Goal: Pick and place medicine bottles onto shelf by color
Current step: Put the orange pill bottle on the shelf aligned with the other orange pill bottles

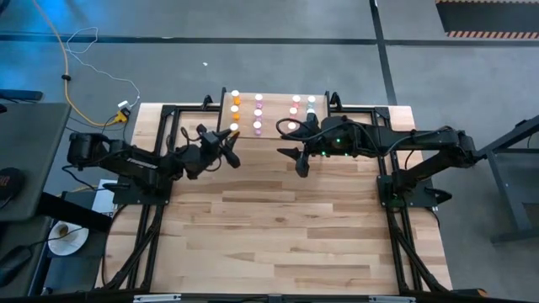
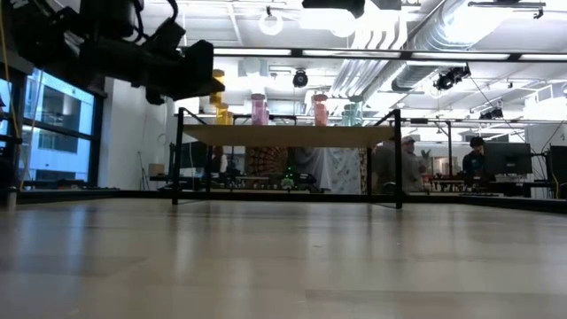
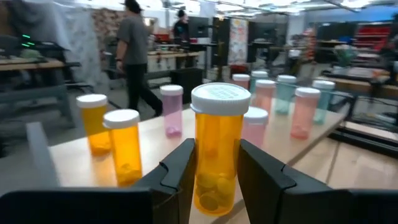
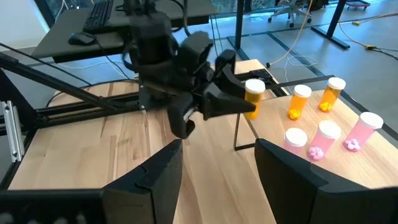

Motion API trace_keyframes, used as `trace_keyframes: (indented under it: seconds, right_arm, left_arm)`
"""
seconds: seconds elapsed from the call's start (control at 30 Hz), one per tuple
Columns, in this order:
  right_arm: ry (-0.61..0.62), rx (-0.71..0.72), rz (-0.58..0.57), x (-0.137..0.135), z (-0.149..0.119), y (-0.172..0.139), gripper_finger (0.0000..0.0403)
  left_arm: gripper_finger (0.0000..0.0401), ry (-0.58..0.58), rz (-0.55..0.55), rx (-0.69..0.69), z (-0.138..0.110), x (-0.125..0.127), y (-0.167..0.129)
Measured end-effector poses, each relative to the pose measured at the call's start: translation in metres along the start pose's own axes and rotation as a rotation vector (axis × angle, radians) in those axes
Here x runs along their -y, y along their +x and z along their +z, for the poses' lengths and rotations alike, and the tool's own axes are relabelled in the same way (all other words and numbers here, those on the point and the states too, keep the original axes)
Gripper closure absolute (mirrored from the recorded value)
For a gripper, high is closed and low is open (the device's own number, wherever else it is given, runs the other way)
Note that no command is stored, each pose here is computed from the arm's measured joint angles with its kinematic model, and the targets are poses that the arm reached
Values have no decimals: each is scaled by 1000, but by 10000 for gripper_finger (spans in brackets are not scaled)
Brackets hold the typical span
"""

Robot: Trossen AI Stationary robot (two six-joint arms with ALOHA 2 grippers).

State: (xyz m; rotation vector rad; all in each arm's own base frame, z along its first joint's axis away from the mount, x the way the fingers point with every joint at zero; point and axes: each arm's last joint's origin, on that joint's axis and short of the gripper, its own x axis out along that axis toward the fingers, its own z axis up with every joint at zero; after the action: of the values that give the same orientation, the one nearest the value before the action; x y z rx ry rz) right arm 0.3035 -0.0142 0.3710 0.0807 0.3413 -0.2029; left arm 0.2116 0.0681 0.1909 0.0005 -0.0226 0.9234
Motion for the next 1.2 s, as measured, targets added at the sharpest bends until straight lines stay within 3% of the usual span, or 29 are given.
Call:
trace_keyframes:
  seconds: [0.13,0.37,0.9,1.2]
  right_arm:
    - [-3,-20,-2,0,-2,0,210]
    - [-4,-26,-3,0,-3,0,210]
    - [-2,-24,-2,0,-3,0,210]
    - [-3,-26,-3,0,-3,0,210]
  left_arm:
    - [304,22,93,4,4,8,-6]
    - [304,3,84,-17,-2,13,-6]
    - [304,71,237,-62,-15,20,18]
    - [304,43,308,-60,-16,15,20]
